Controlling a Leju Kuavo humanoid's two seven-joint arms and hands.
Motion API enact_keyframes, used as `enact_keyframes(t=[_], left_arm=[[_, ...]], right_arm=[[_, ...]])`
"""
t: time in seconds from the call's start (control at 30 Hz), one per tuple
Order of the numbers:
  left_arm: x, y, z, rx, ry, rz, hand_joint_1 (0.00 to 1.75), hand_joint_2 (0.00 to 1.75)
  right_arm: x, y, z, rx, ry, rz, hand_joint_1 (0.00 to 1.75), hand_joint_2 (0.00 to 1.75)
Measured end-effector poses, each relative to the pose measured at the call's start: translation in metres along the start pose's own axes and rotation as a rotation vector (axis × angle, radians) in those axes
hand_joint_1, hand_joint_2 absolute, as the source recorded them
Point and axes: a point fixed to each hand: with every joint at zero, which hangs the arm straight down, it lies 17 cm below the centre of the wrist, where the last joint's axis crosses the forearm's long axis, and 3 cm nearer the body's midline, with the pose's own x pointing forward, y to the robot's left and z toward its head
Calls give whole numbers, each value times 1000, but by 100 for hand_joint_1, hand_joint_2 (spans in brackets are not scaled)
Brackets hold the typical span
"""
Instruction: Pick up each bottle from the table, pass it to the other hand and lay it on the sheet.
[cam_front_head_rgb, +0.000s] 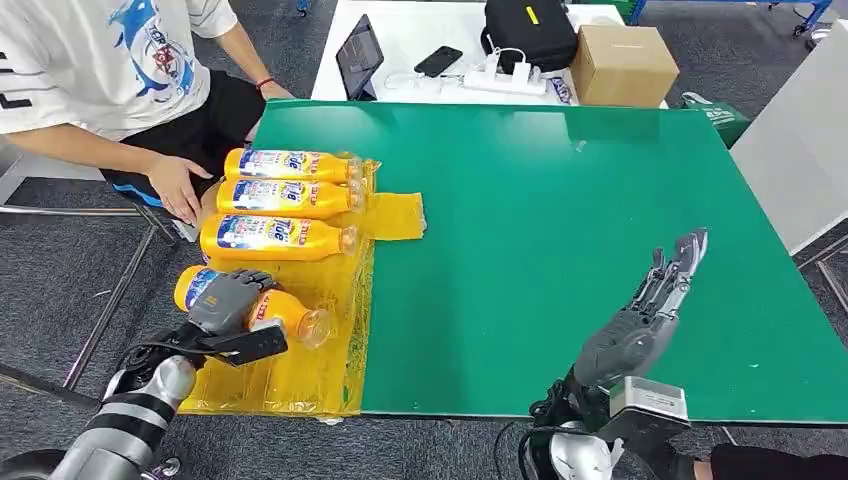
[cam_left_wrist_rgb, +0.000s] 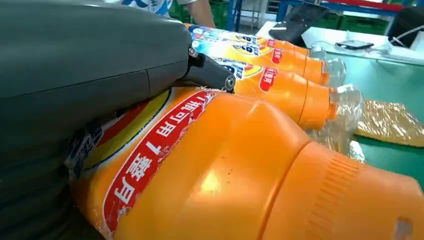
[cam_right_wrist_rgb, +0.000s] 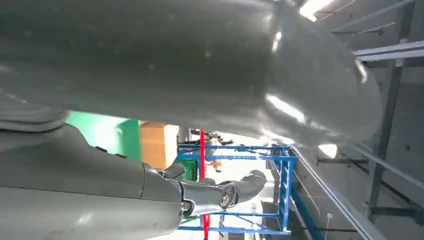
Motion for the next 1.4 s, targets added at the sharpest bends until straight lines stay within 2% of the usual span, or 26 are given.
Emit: enact_keyframes(t=[0.1,0.13,0.27,0.3,0.33,0.47,0.5,1.07,1.17,1.4], left_arm=[[4,-5,1,-21,-18,-6,175,175],[6,-7,1,-30,-26,-10,159,175],[12,-16,3,-70,-58,-29,159,175],[13,-17,3,-77,-63,-33,9,175],[14,-19,3,-82,-67,-37,0,175],[21,-31,6,-118,-89,-32,0,175],[23,-35,8,-130,-94,-22,0,0],[50,-56,19,-221,-177,143,0,0],[61,-52,24,-178,-202,245,0,0],[69,-50,28,-141,-214,271,0,0]], right_arm=[[-8,6,4,30,28,-31,0,0],[-11,10,7,48,38,-41,0,0],[-26,25,19,114,81,-68,0,0],[-30,27,21,119,91,-66,0,0],[-33,28,23,122,99,-65,0,0],[-43,32,30,143,127,-65,0,0],[-46,34,32,146,139,-67,0,0],[-75,43,48,167,226,-75,0,0],[-79,44,52,175,238,-78,0,0],[-83,46,54,176,251,-75,0,0]])
